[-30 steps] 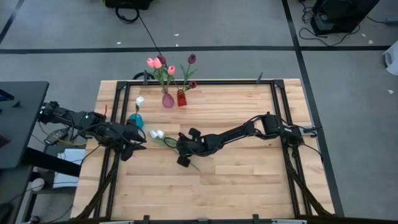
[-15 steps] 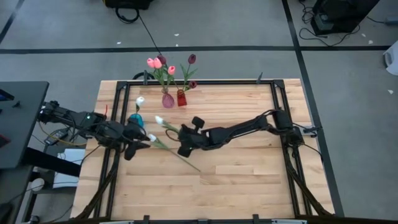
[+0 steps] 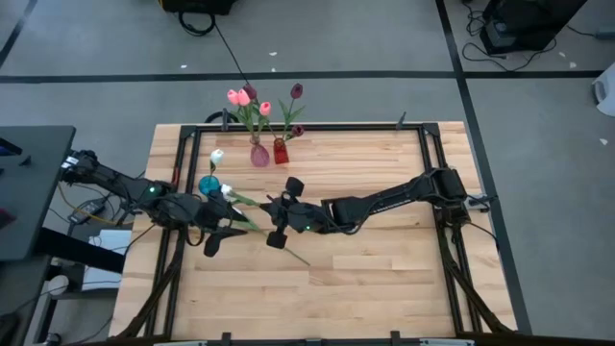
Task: Sort flowers into vase by color
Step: Put the white flower into the blue vase
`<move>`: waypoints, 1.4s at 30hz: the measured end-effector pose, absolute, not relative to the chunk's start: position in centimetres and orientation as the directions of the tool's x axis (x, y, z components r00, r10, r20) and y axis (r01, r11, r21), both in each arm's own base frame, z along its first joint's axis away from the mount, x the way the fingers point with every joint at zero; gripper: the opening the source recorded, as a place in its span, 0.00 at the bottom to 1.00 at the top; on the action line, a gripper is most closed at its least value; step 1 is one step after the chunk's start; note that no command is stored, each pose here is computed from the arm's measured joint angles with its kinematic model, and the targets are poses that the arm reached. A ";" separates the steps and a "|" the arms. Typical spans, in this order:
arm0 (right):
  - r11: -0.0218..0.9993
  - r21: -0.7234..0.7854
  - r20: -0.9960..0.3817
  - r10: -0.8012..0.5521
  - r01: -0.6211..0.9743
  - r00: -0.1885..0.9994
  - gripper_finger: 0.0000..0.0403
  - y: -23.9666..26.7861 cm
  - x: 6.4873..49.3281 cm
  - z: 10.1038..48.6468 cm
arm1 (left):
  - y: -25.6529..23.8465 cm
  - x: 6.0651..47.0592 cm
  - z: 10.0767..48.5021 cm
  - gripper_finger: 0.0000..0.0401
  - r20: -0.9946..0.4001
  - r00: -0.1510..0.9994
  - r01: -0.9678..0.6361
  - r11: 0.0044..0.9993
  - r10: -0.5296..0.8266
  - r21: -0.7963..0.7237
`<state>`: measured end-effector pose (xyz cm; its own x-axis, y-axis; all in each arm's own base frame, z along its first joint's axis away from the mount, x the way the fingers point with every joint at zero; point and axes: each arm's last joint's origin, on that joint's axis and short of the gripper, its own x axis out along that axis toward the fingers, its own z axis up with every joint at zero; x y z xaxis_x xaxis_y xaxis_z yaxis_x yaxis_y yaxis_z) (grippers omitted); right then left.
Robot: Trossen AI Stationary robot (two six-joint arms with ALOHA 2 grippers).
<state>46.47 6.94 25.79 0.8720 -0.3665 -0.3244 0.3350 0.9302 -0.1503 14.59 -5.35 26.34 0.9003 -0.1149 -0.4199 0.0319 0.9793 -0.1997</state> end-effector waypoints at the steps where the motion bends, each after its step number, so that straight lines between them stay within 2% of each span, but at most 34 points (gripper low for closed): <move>1: 0.913 -0.173 -0.308 -0.407 0.369 0.860 0.02 7.2 46.4 25.9 | -5.4 14.7 26.5 0.42 -0.408 0.905 0.043 0.980 -0.120 -0.193; 4: 0.843 -0.257 -0.255 -0.531 0.473 0.808 0.02 7.8 45.8 26.7 | -5.5 14.8 26.7 0.42 -0.380 0.916 0.055 0.980 -0.126 -0.192; 7: 0.818 -0.271 -0.177 -0.560 0.507 0.809 0.02 8.2 45.5 28.3 | -5.5 14.9 26.9 0.42 -0.357 0.928 0.043 0.984 -0.103 -0.172; 16: 0.926 -0.200 -0.034 -0.334 0.321 0.942 0.02 9.2 45.6 30.9 | -5.5 15.6 28.8 0.42 -0.158 0.986 0.034 0.995 -0.048 -0.090; 26: 0.976 -0.131 0.104 -0.160 0.173 0.982 0.02 9.4 45.6 32.6 | -5.7 16.0 29.8 0.42 -0.050 0.997 0.053 0.999 -0.052 0.014; 37: 0.982 -0.112 0.107 -0.138 0.150 0.985 0.02 8.4 46.1 32.2 | -6.4 17.8 29.5 0.42 -0.024 0.999 0.046 0.996 -0.044 0.080; 42: 0.982 -0.113 0.104 -0.138 0.150 0.985 0.02 8.4 46.1 32.2 | -6.2 17.9 29.4 0.34 -0.028 0.999 -0.033 0.996 0.036 0.088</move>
<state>46.08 8.38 32.20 0.9849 -0.1384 0.1043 0.1501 0.9822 -0.1134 17.87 -6.22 29.39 0.9990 0.0360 -0.0279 -0.0334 0.9955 0.0882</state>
